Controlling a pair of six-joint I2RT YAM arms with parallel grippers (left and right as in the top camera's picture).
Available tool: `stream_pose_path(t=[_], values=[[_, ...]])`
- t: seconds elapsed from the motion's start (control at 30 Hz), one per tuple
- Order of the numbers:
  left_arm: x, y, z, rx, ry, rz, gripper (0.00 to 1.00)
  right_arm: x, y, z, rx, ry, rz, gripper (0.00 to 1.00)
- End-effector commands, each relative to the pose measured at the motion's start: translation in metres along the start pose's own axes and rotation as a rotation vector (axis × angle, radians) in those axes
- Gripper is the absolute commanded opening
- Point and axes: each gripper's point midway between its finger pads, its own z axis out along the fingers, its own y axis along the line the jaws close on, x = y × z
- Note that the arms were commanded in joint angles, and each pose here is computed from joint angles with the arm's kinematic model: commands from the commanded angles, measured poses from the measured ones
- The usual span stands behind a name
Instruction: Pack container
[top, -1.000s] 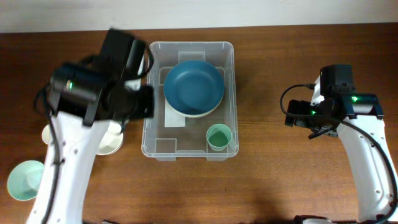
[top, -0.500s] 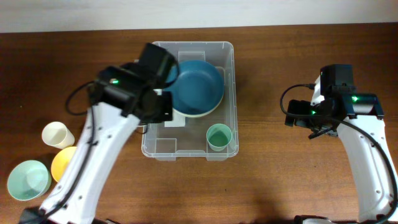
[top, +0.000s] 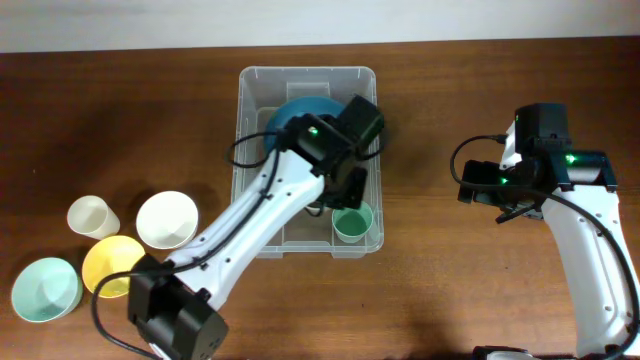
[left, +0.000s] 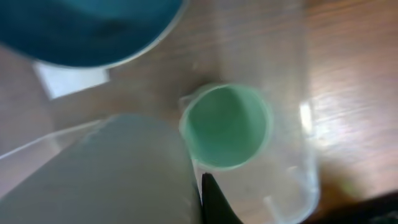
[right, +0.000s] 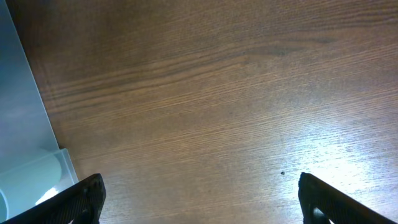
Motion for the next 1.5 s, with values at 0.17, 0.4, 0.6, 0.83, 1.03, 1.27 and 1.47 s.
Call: stream_pose_path(t=[0.17, 0.4, 0.6, 0.83, 1.03, 1.27, 1.47], values=[[-0.013, -0.033, 0.001, 0.154, -0.034, 0.006, 0.01, -0.005, 0.0, -0.009, 0.0, -0.032, -0.005, 0.95], [-0.004, -0.046, 0.015, 0.151, 0.007, 0.032, 0.01, -0.005, 0.0, -0.009, -0.001, -0.032, -0.005, 0.95], [0.005, -0.055, 0.036, 0.13, 0.061, 0.056, 0.01, -0.005, 0.0, -0.009, -0.001, -0.032, -0.005, 0.95], [0.01, -0.053, 0.038, 0.118, 0.083, 0.057, 0.21, -0.005, 0.0, -0.009, -0.001, -0.032, -0.005, 0.95], [0.006, -0.046, 0.037, 0.116, 0.079, 0.04, 0.54, -0.005, 0.0, -0.009, -0.001, -0.032, -0.005, 0.95], [-0.022, 0.04, -0.005, -0.096, 0.006, -0.089, 0.53, -0.005, 0.0, -0.009, -0.001, -0.032, -0.005, 0.95], [-0.033, 0.148, -0.081, -0.264, -0.141, -0.301, 0.53, -0.005, 0.0, -0.009, 0.0, -0.032, -0.005, 0.95]])
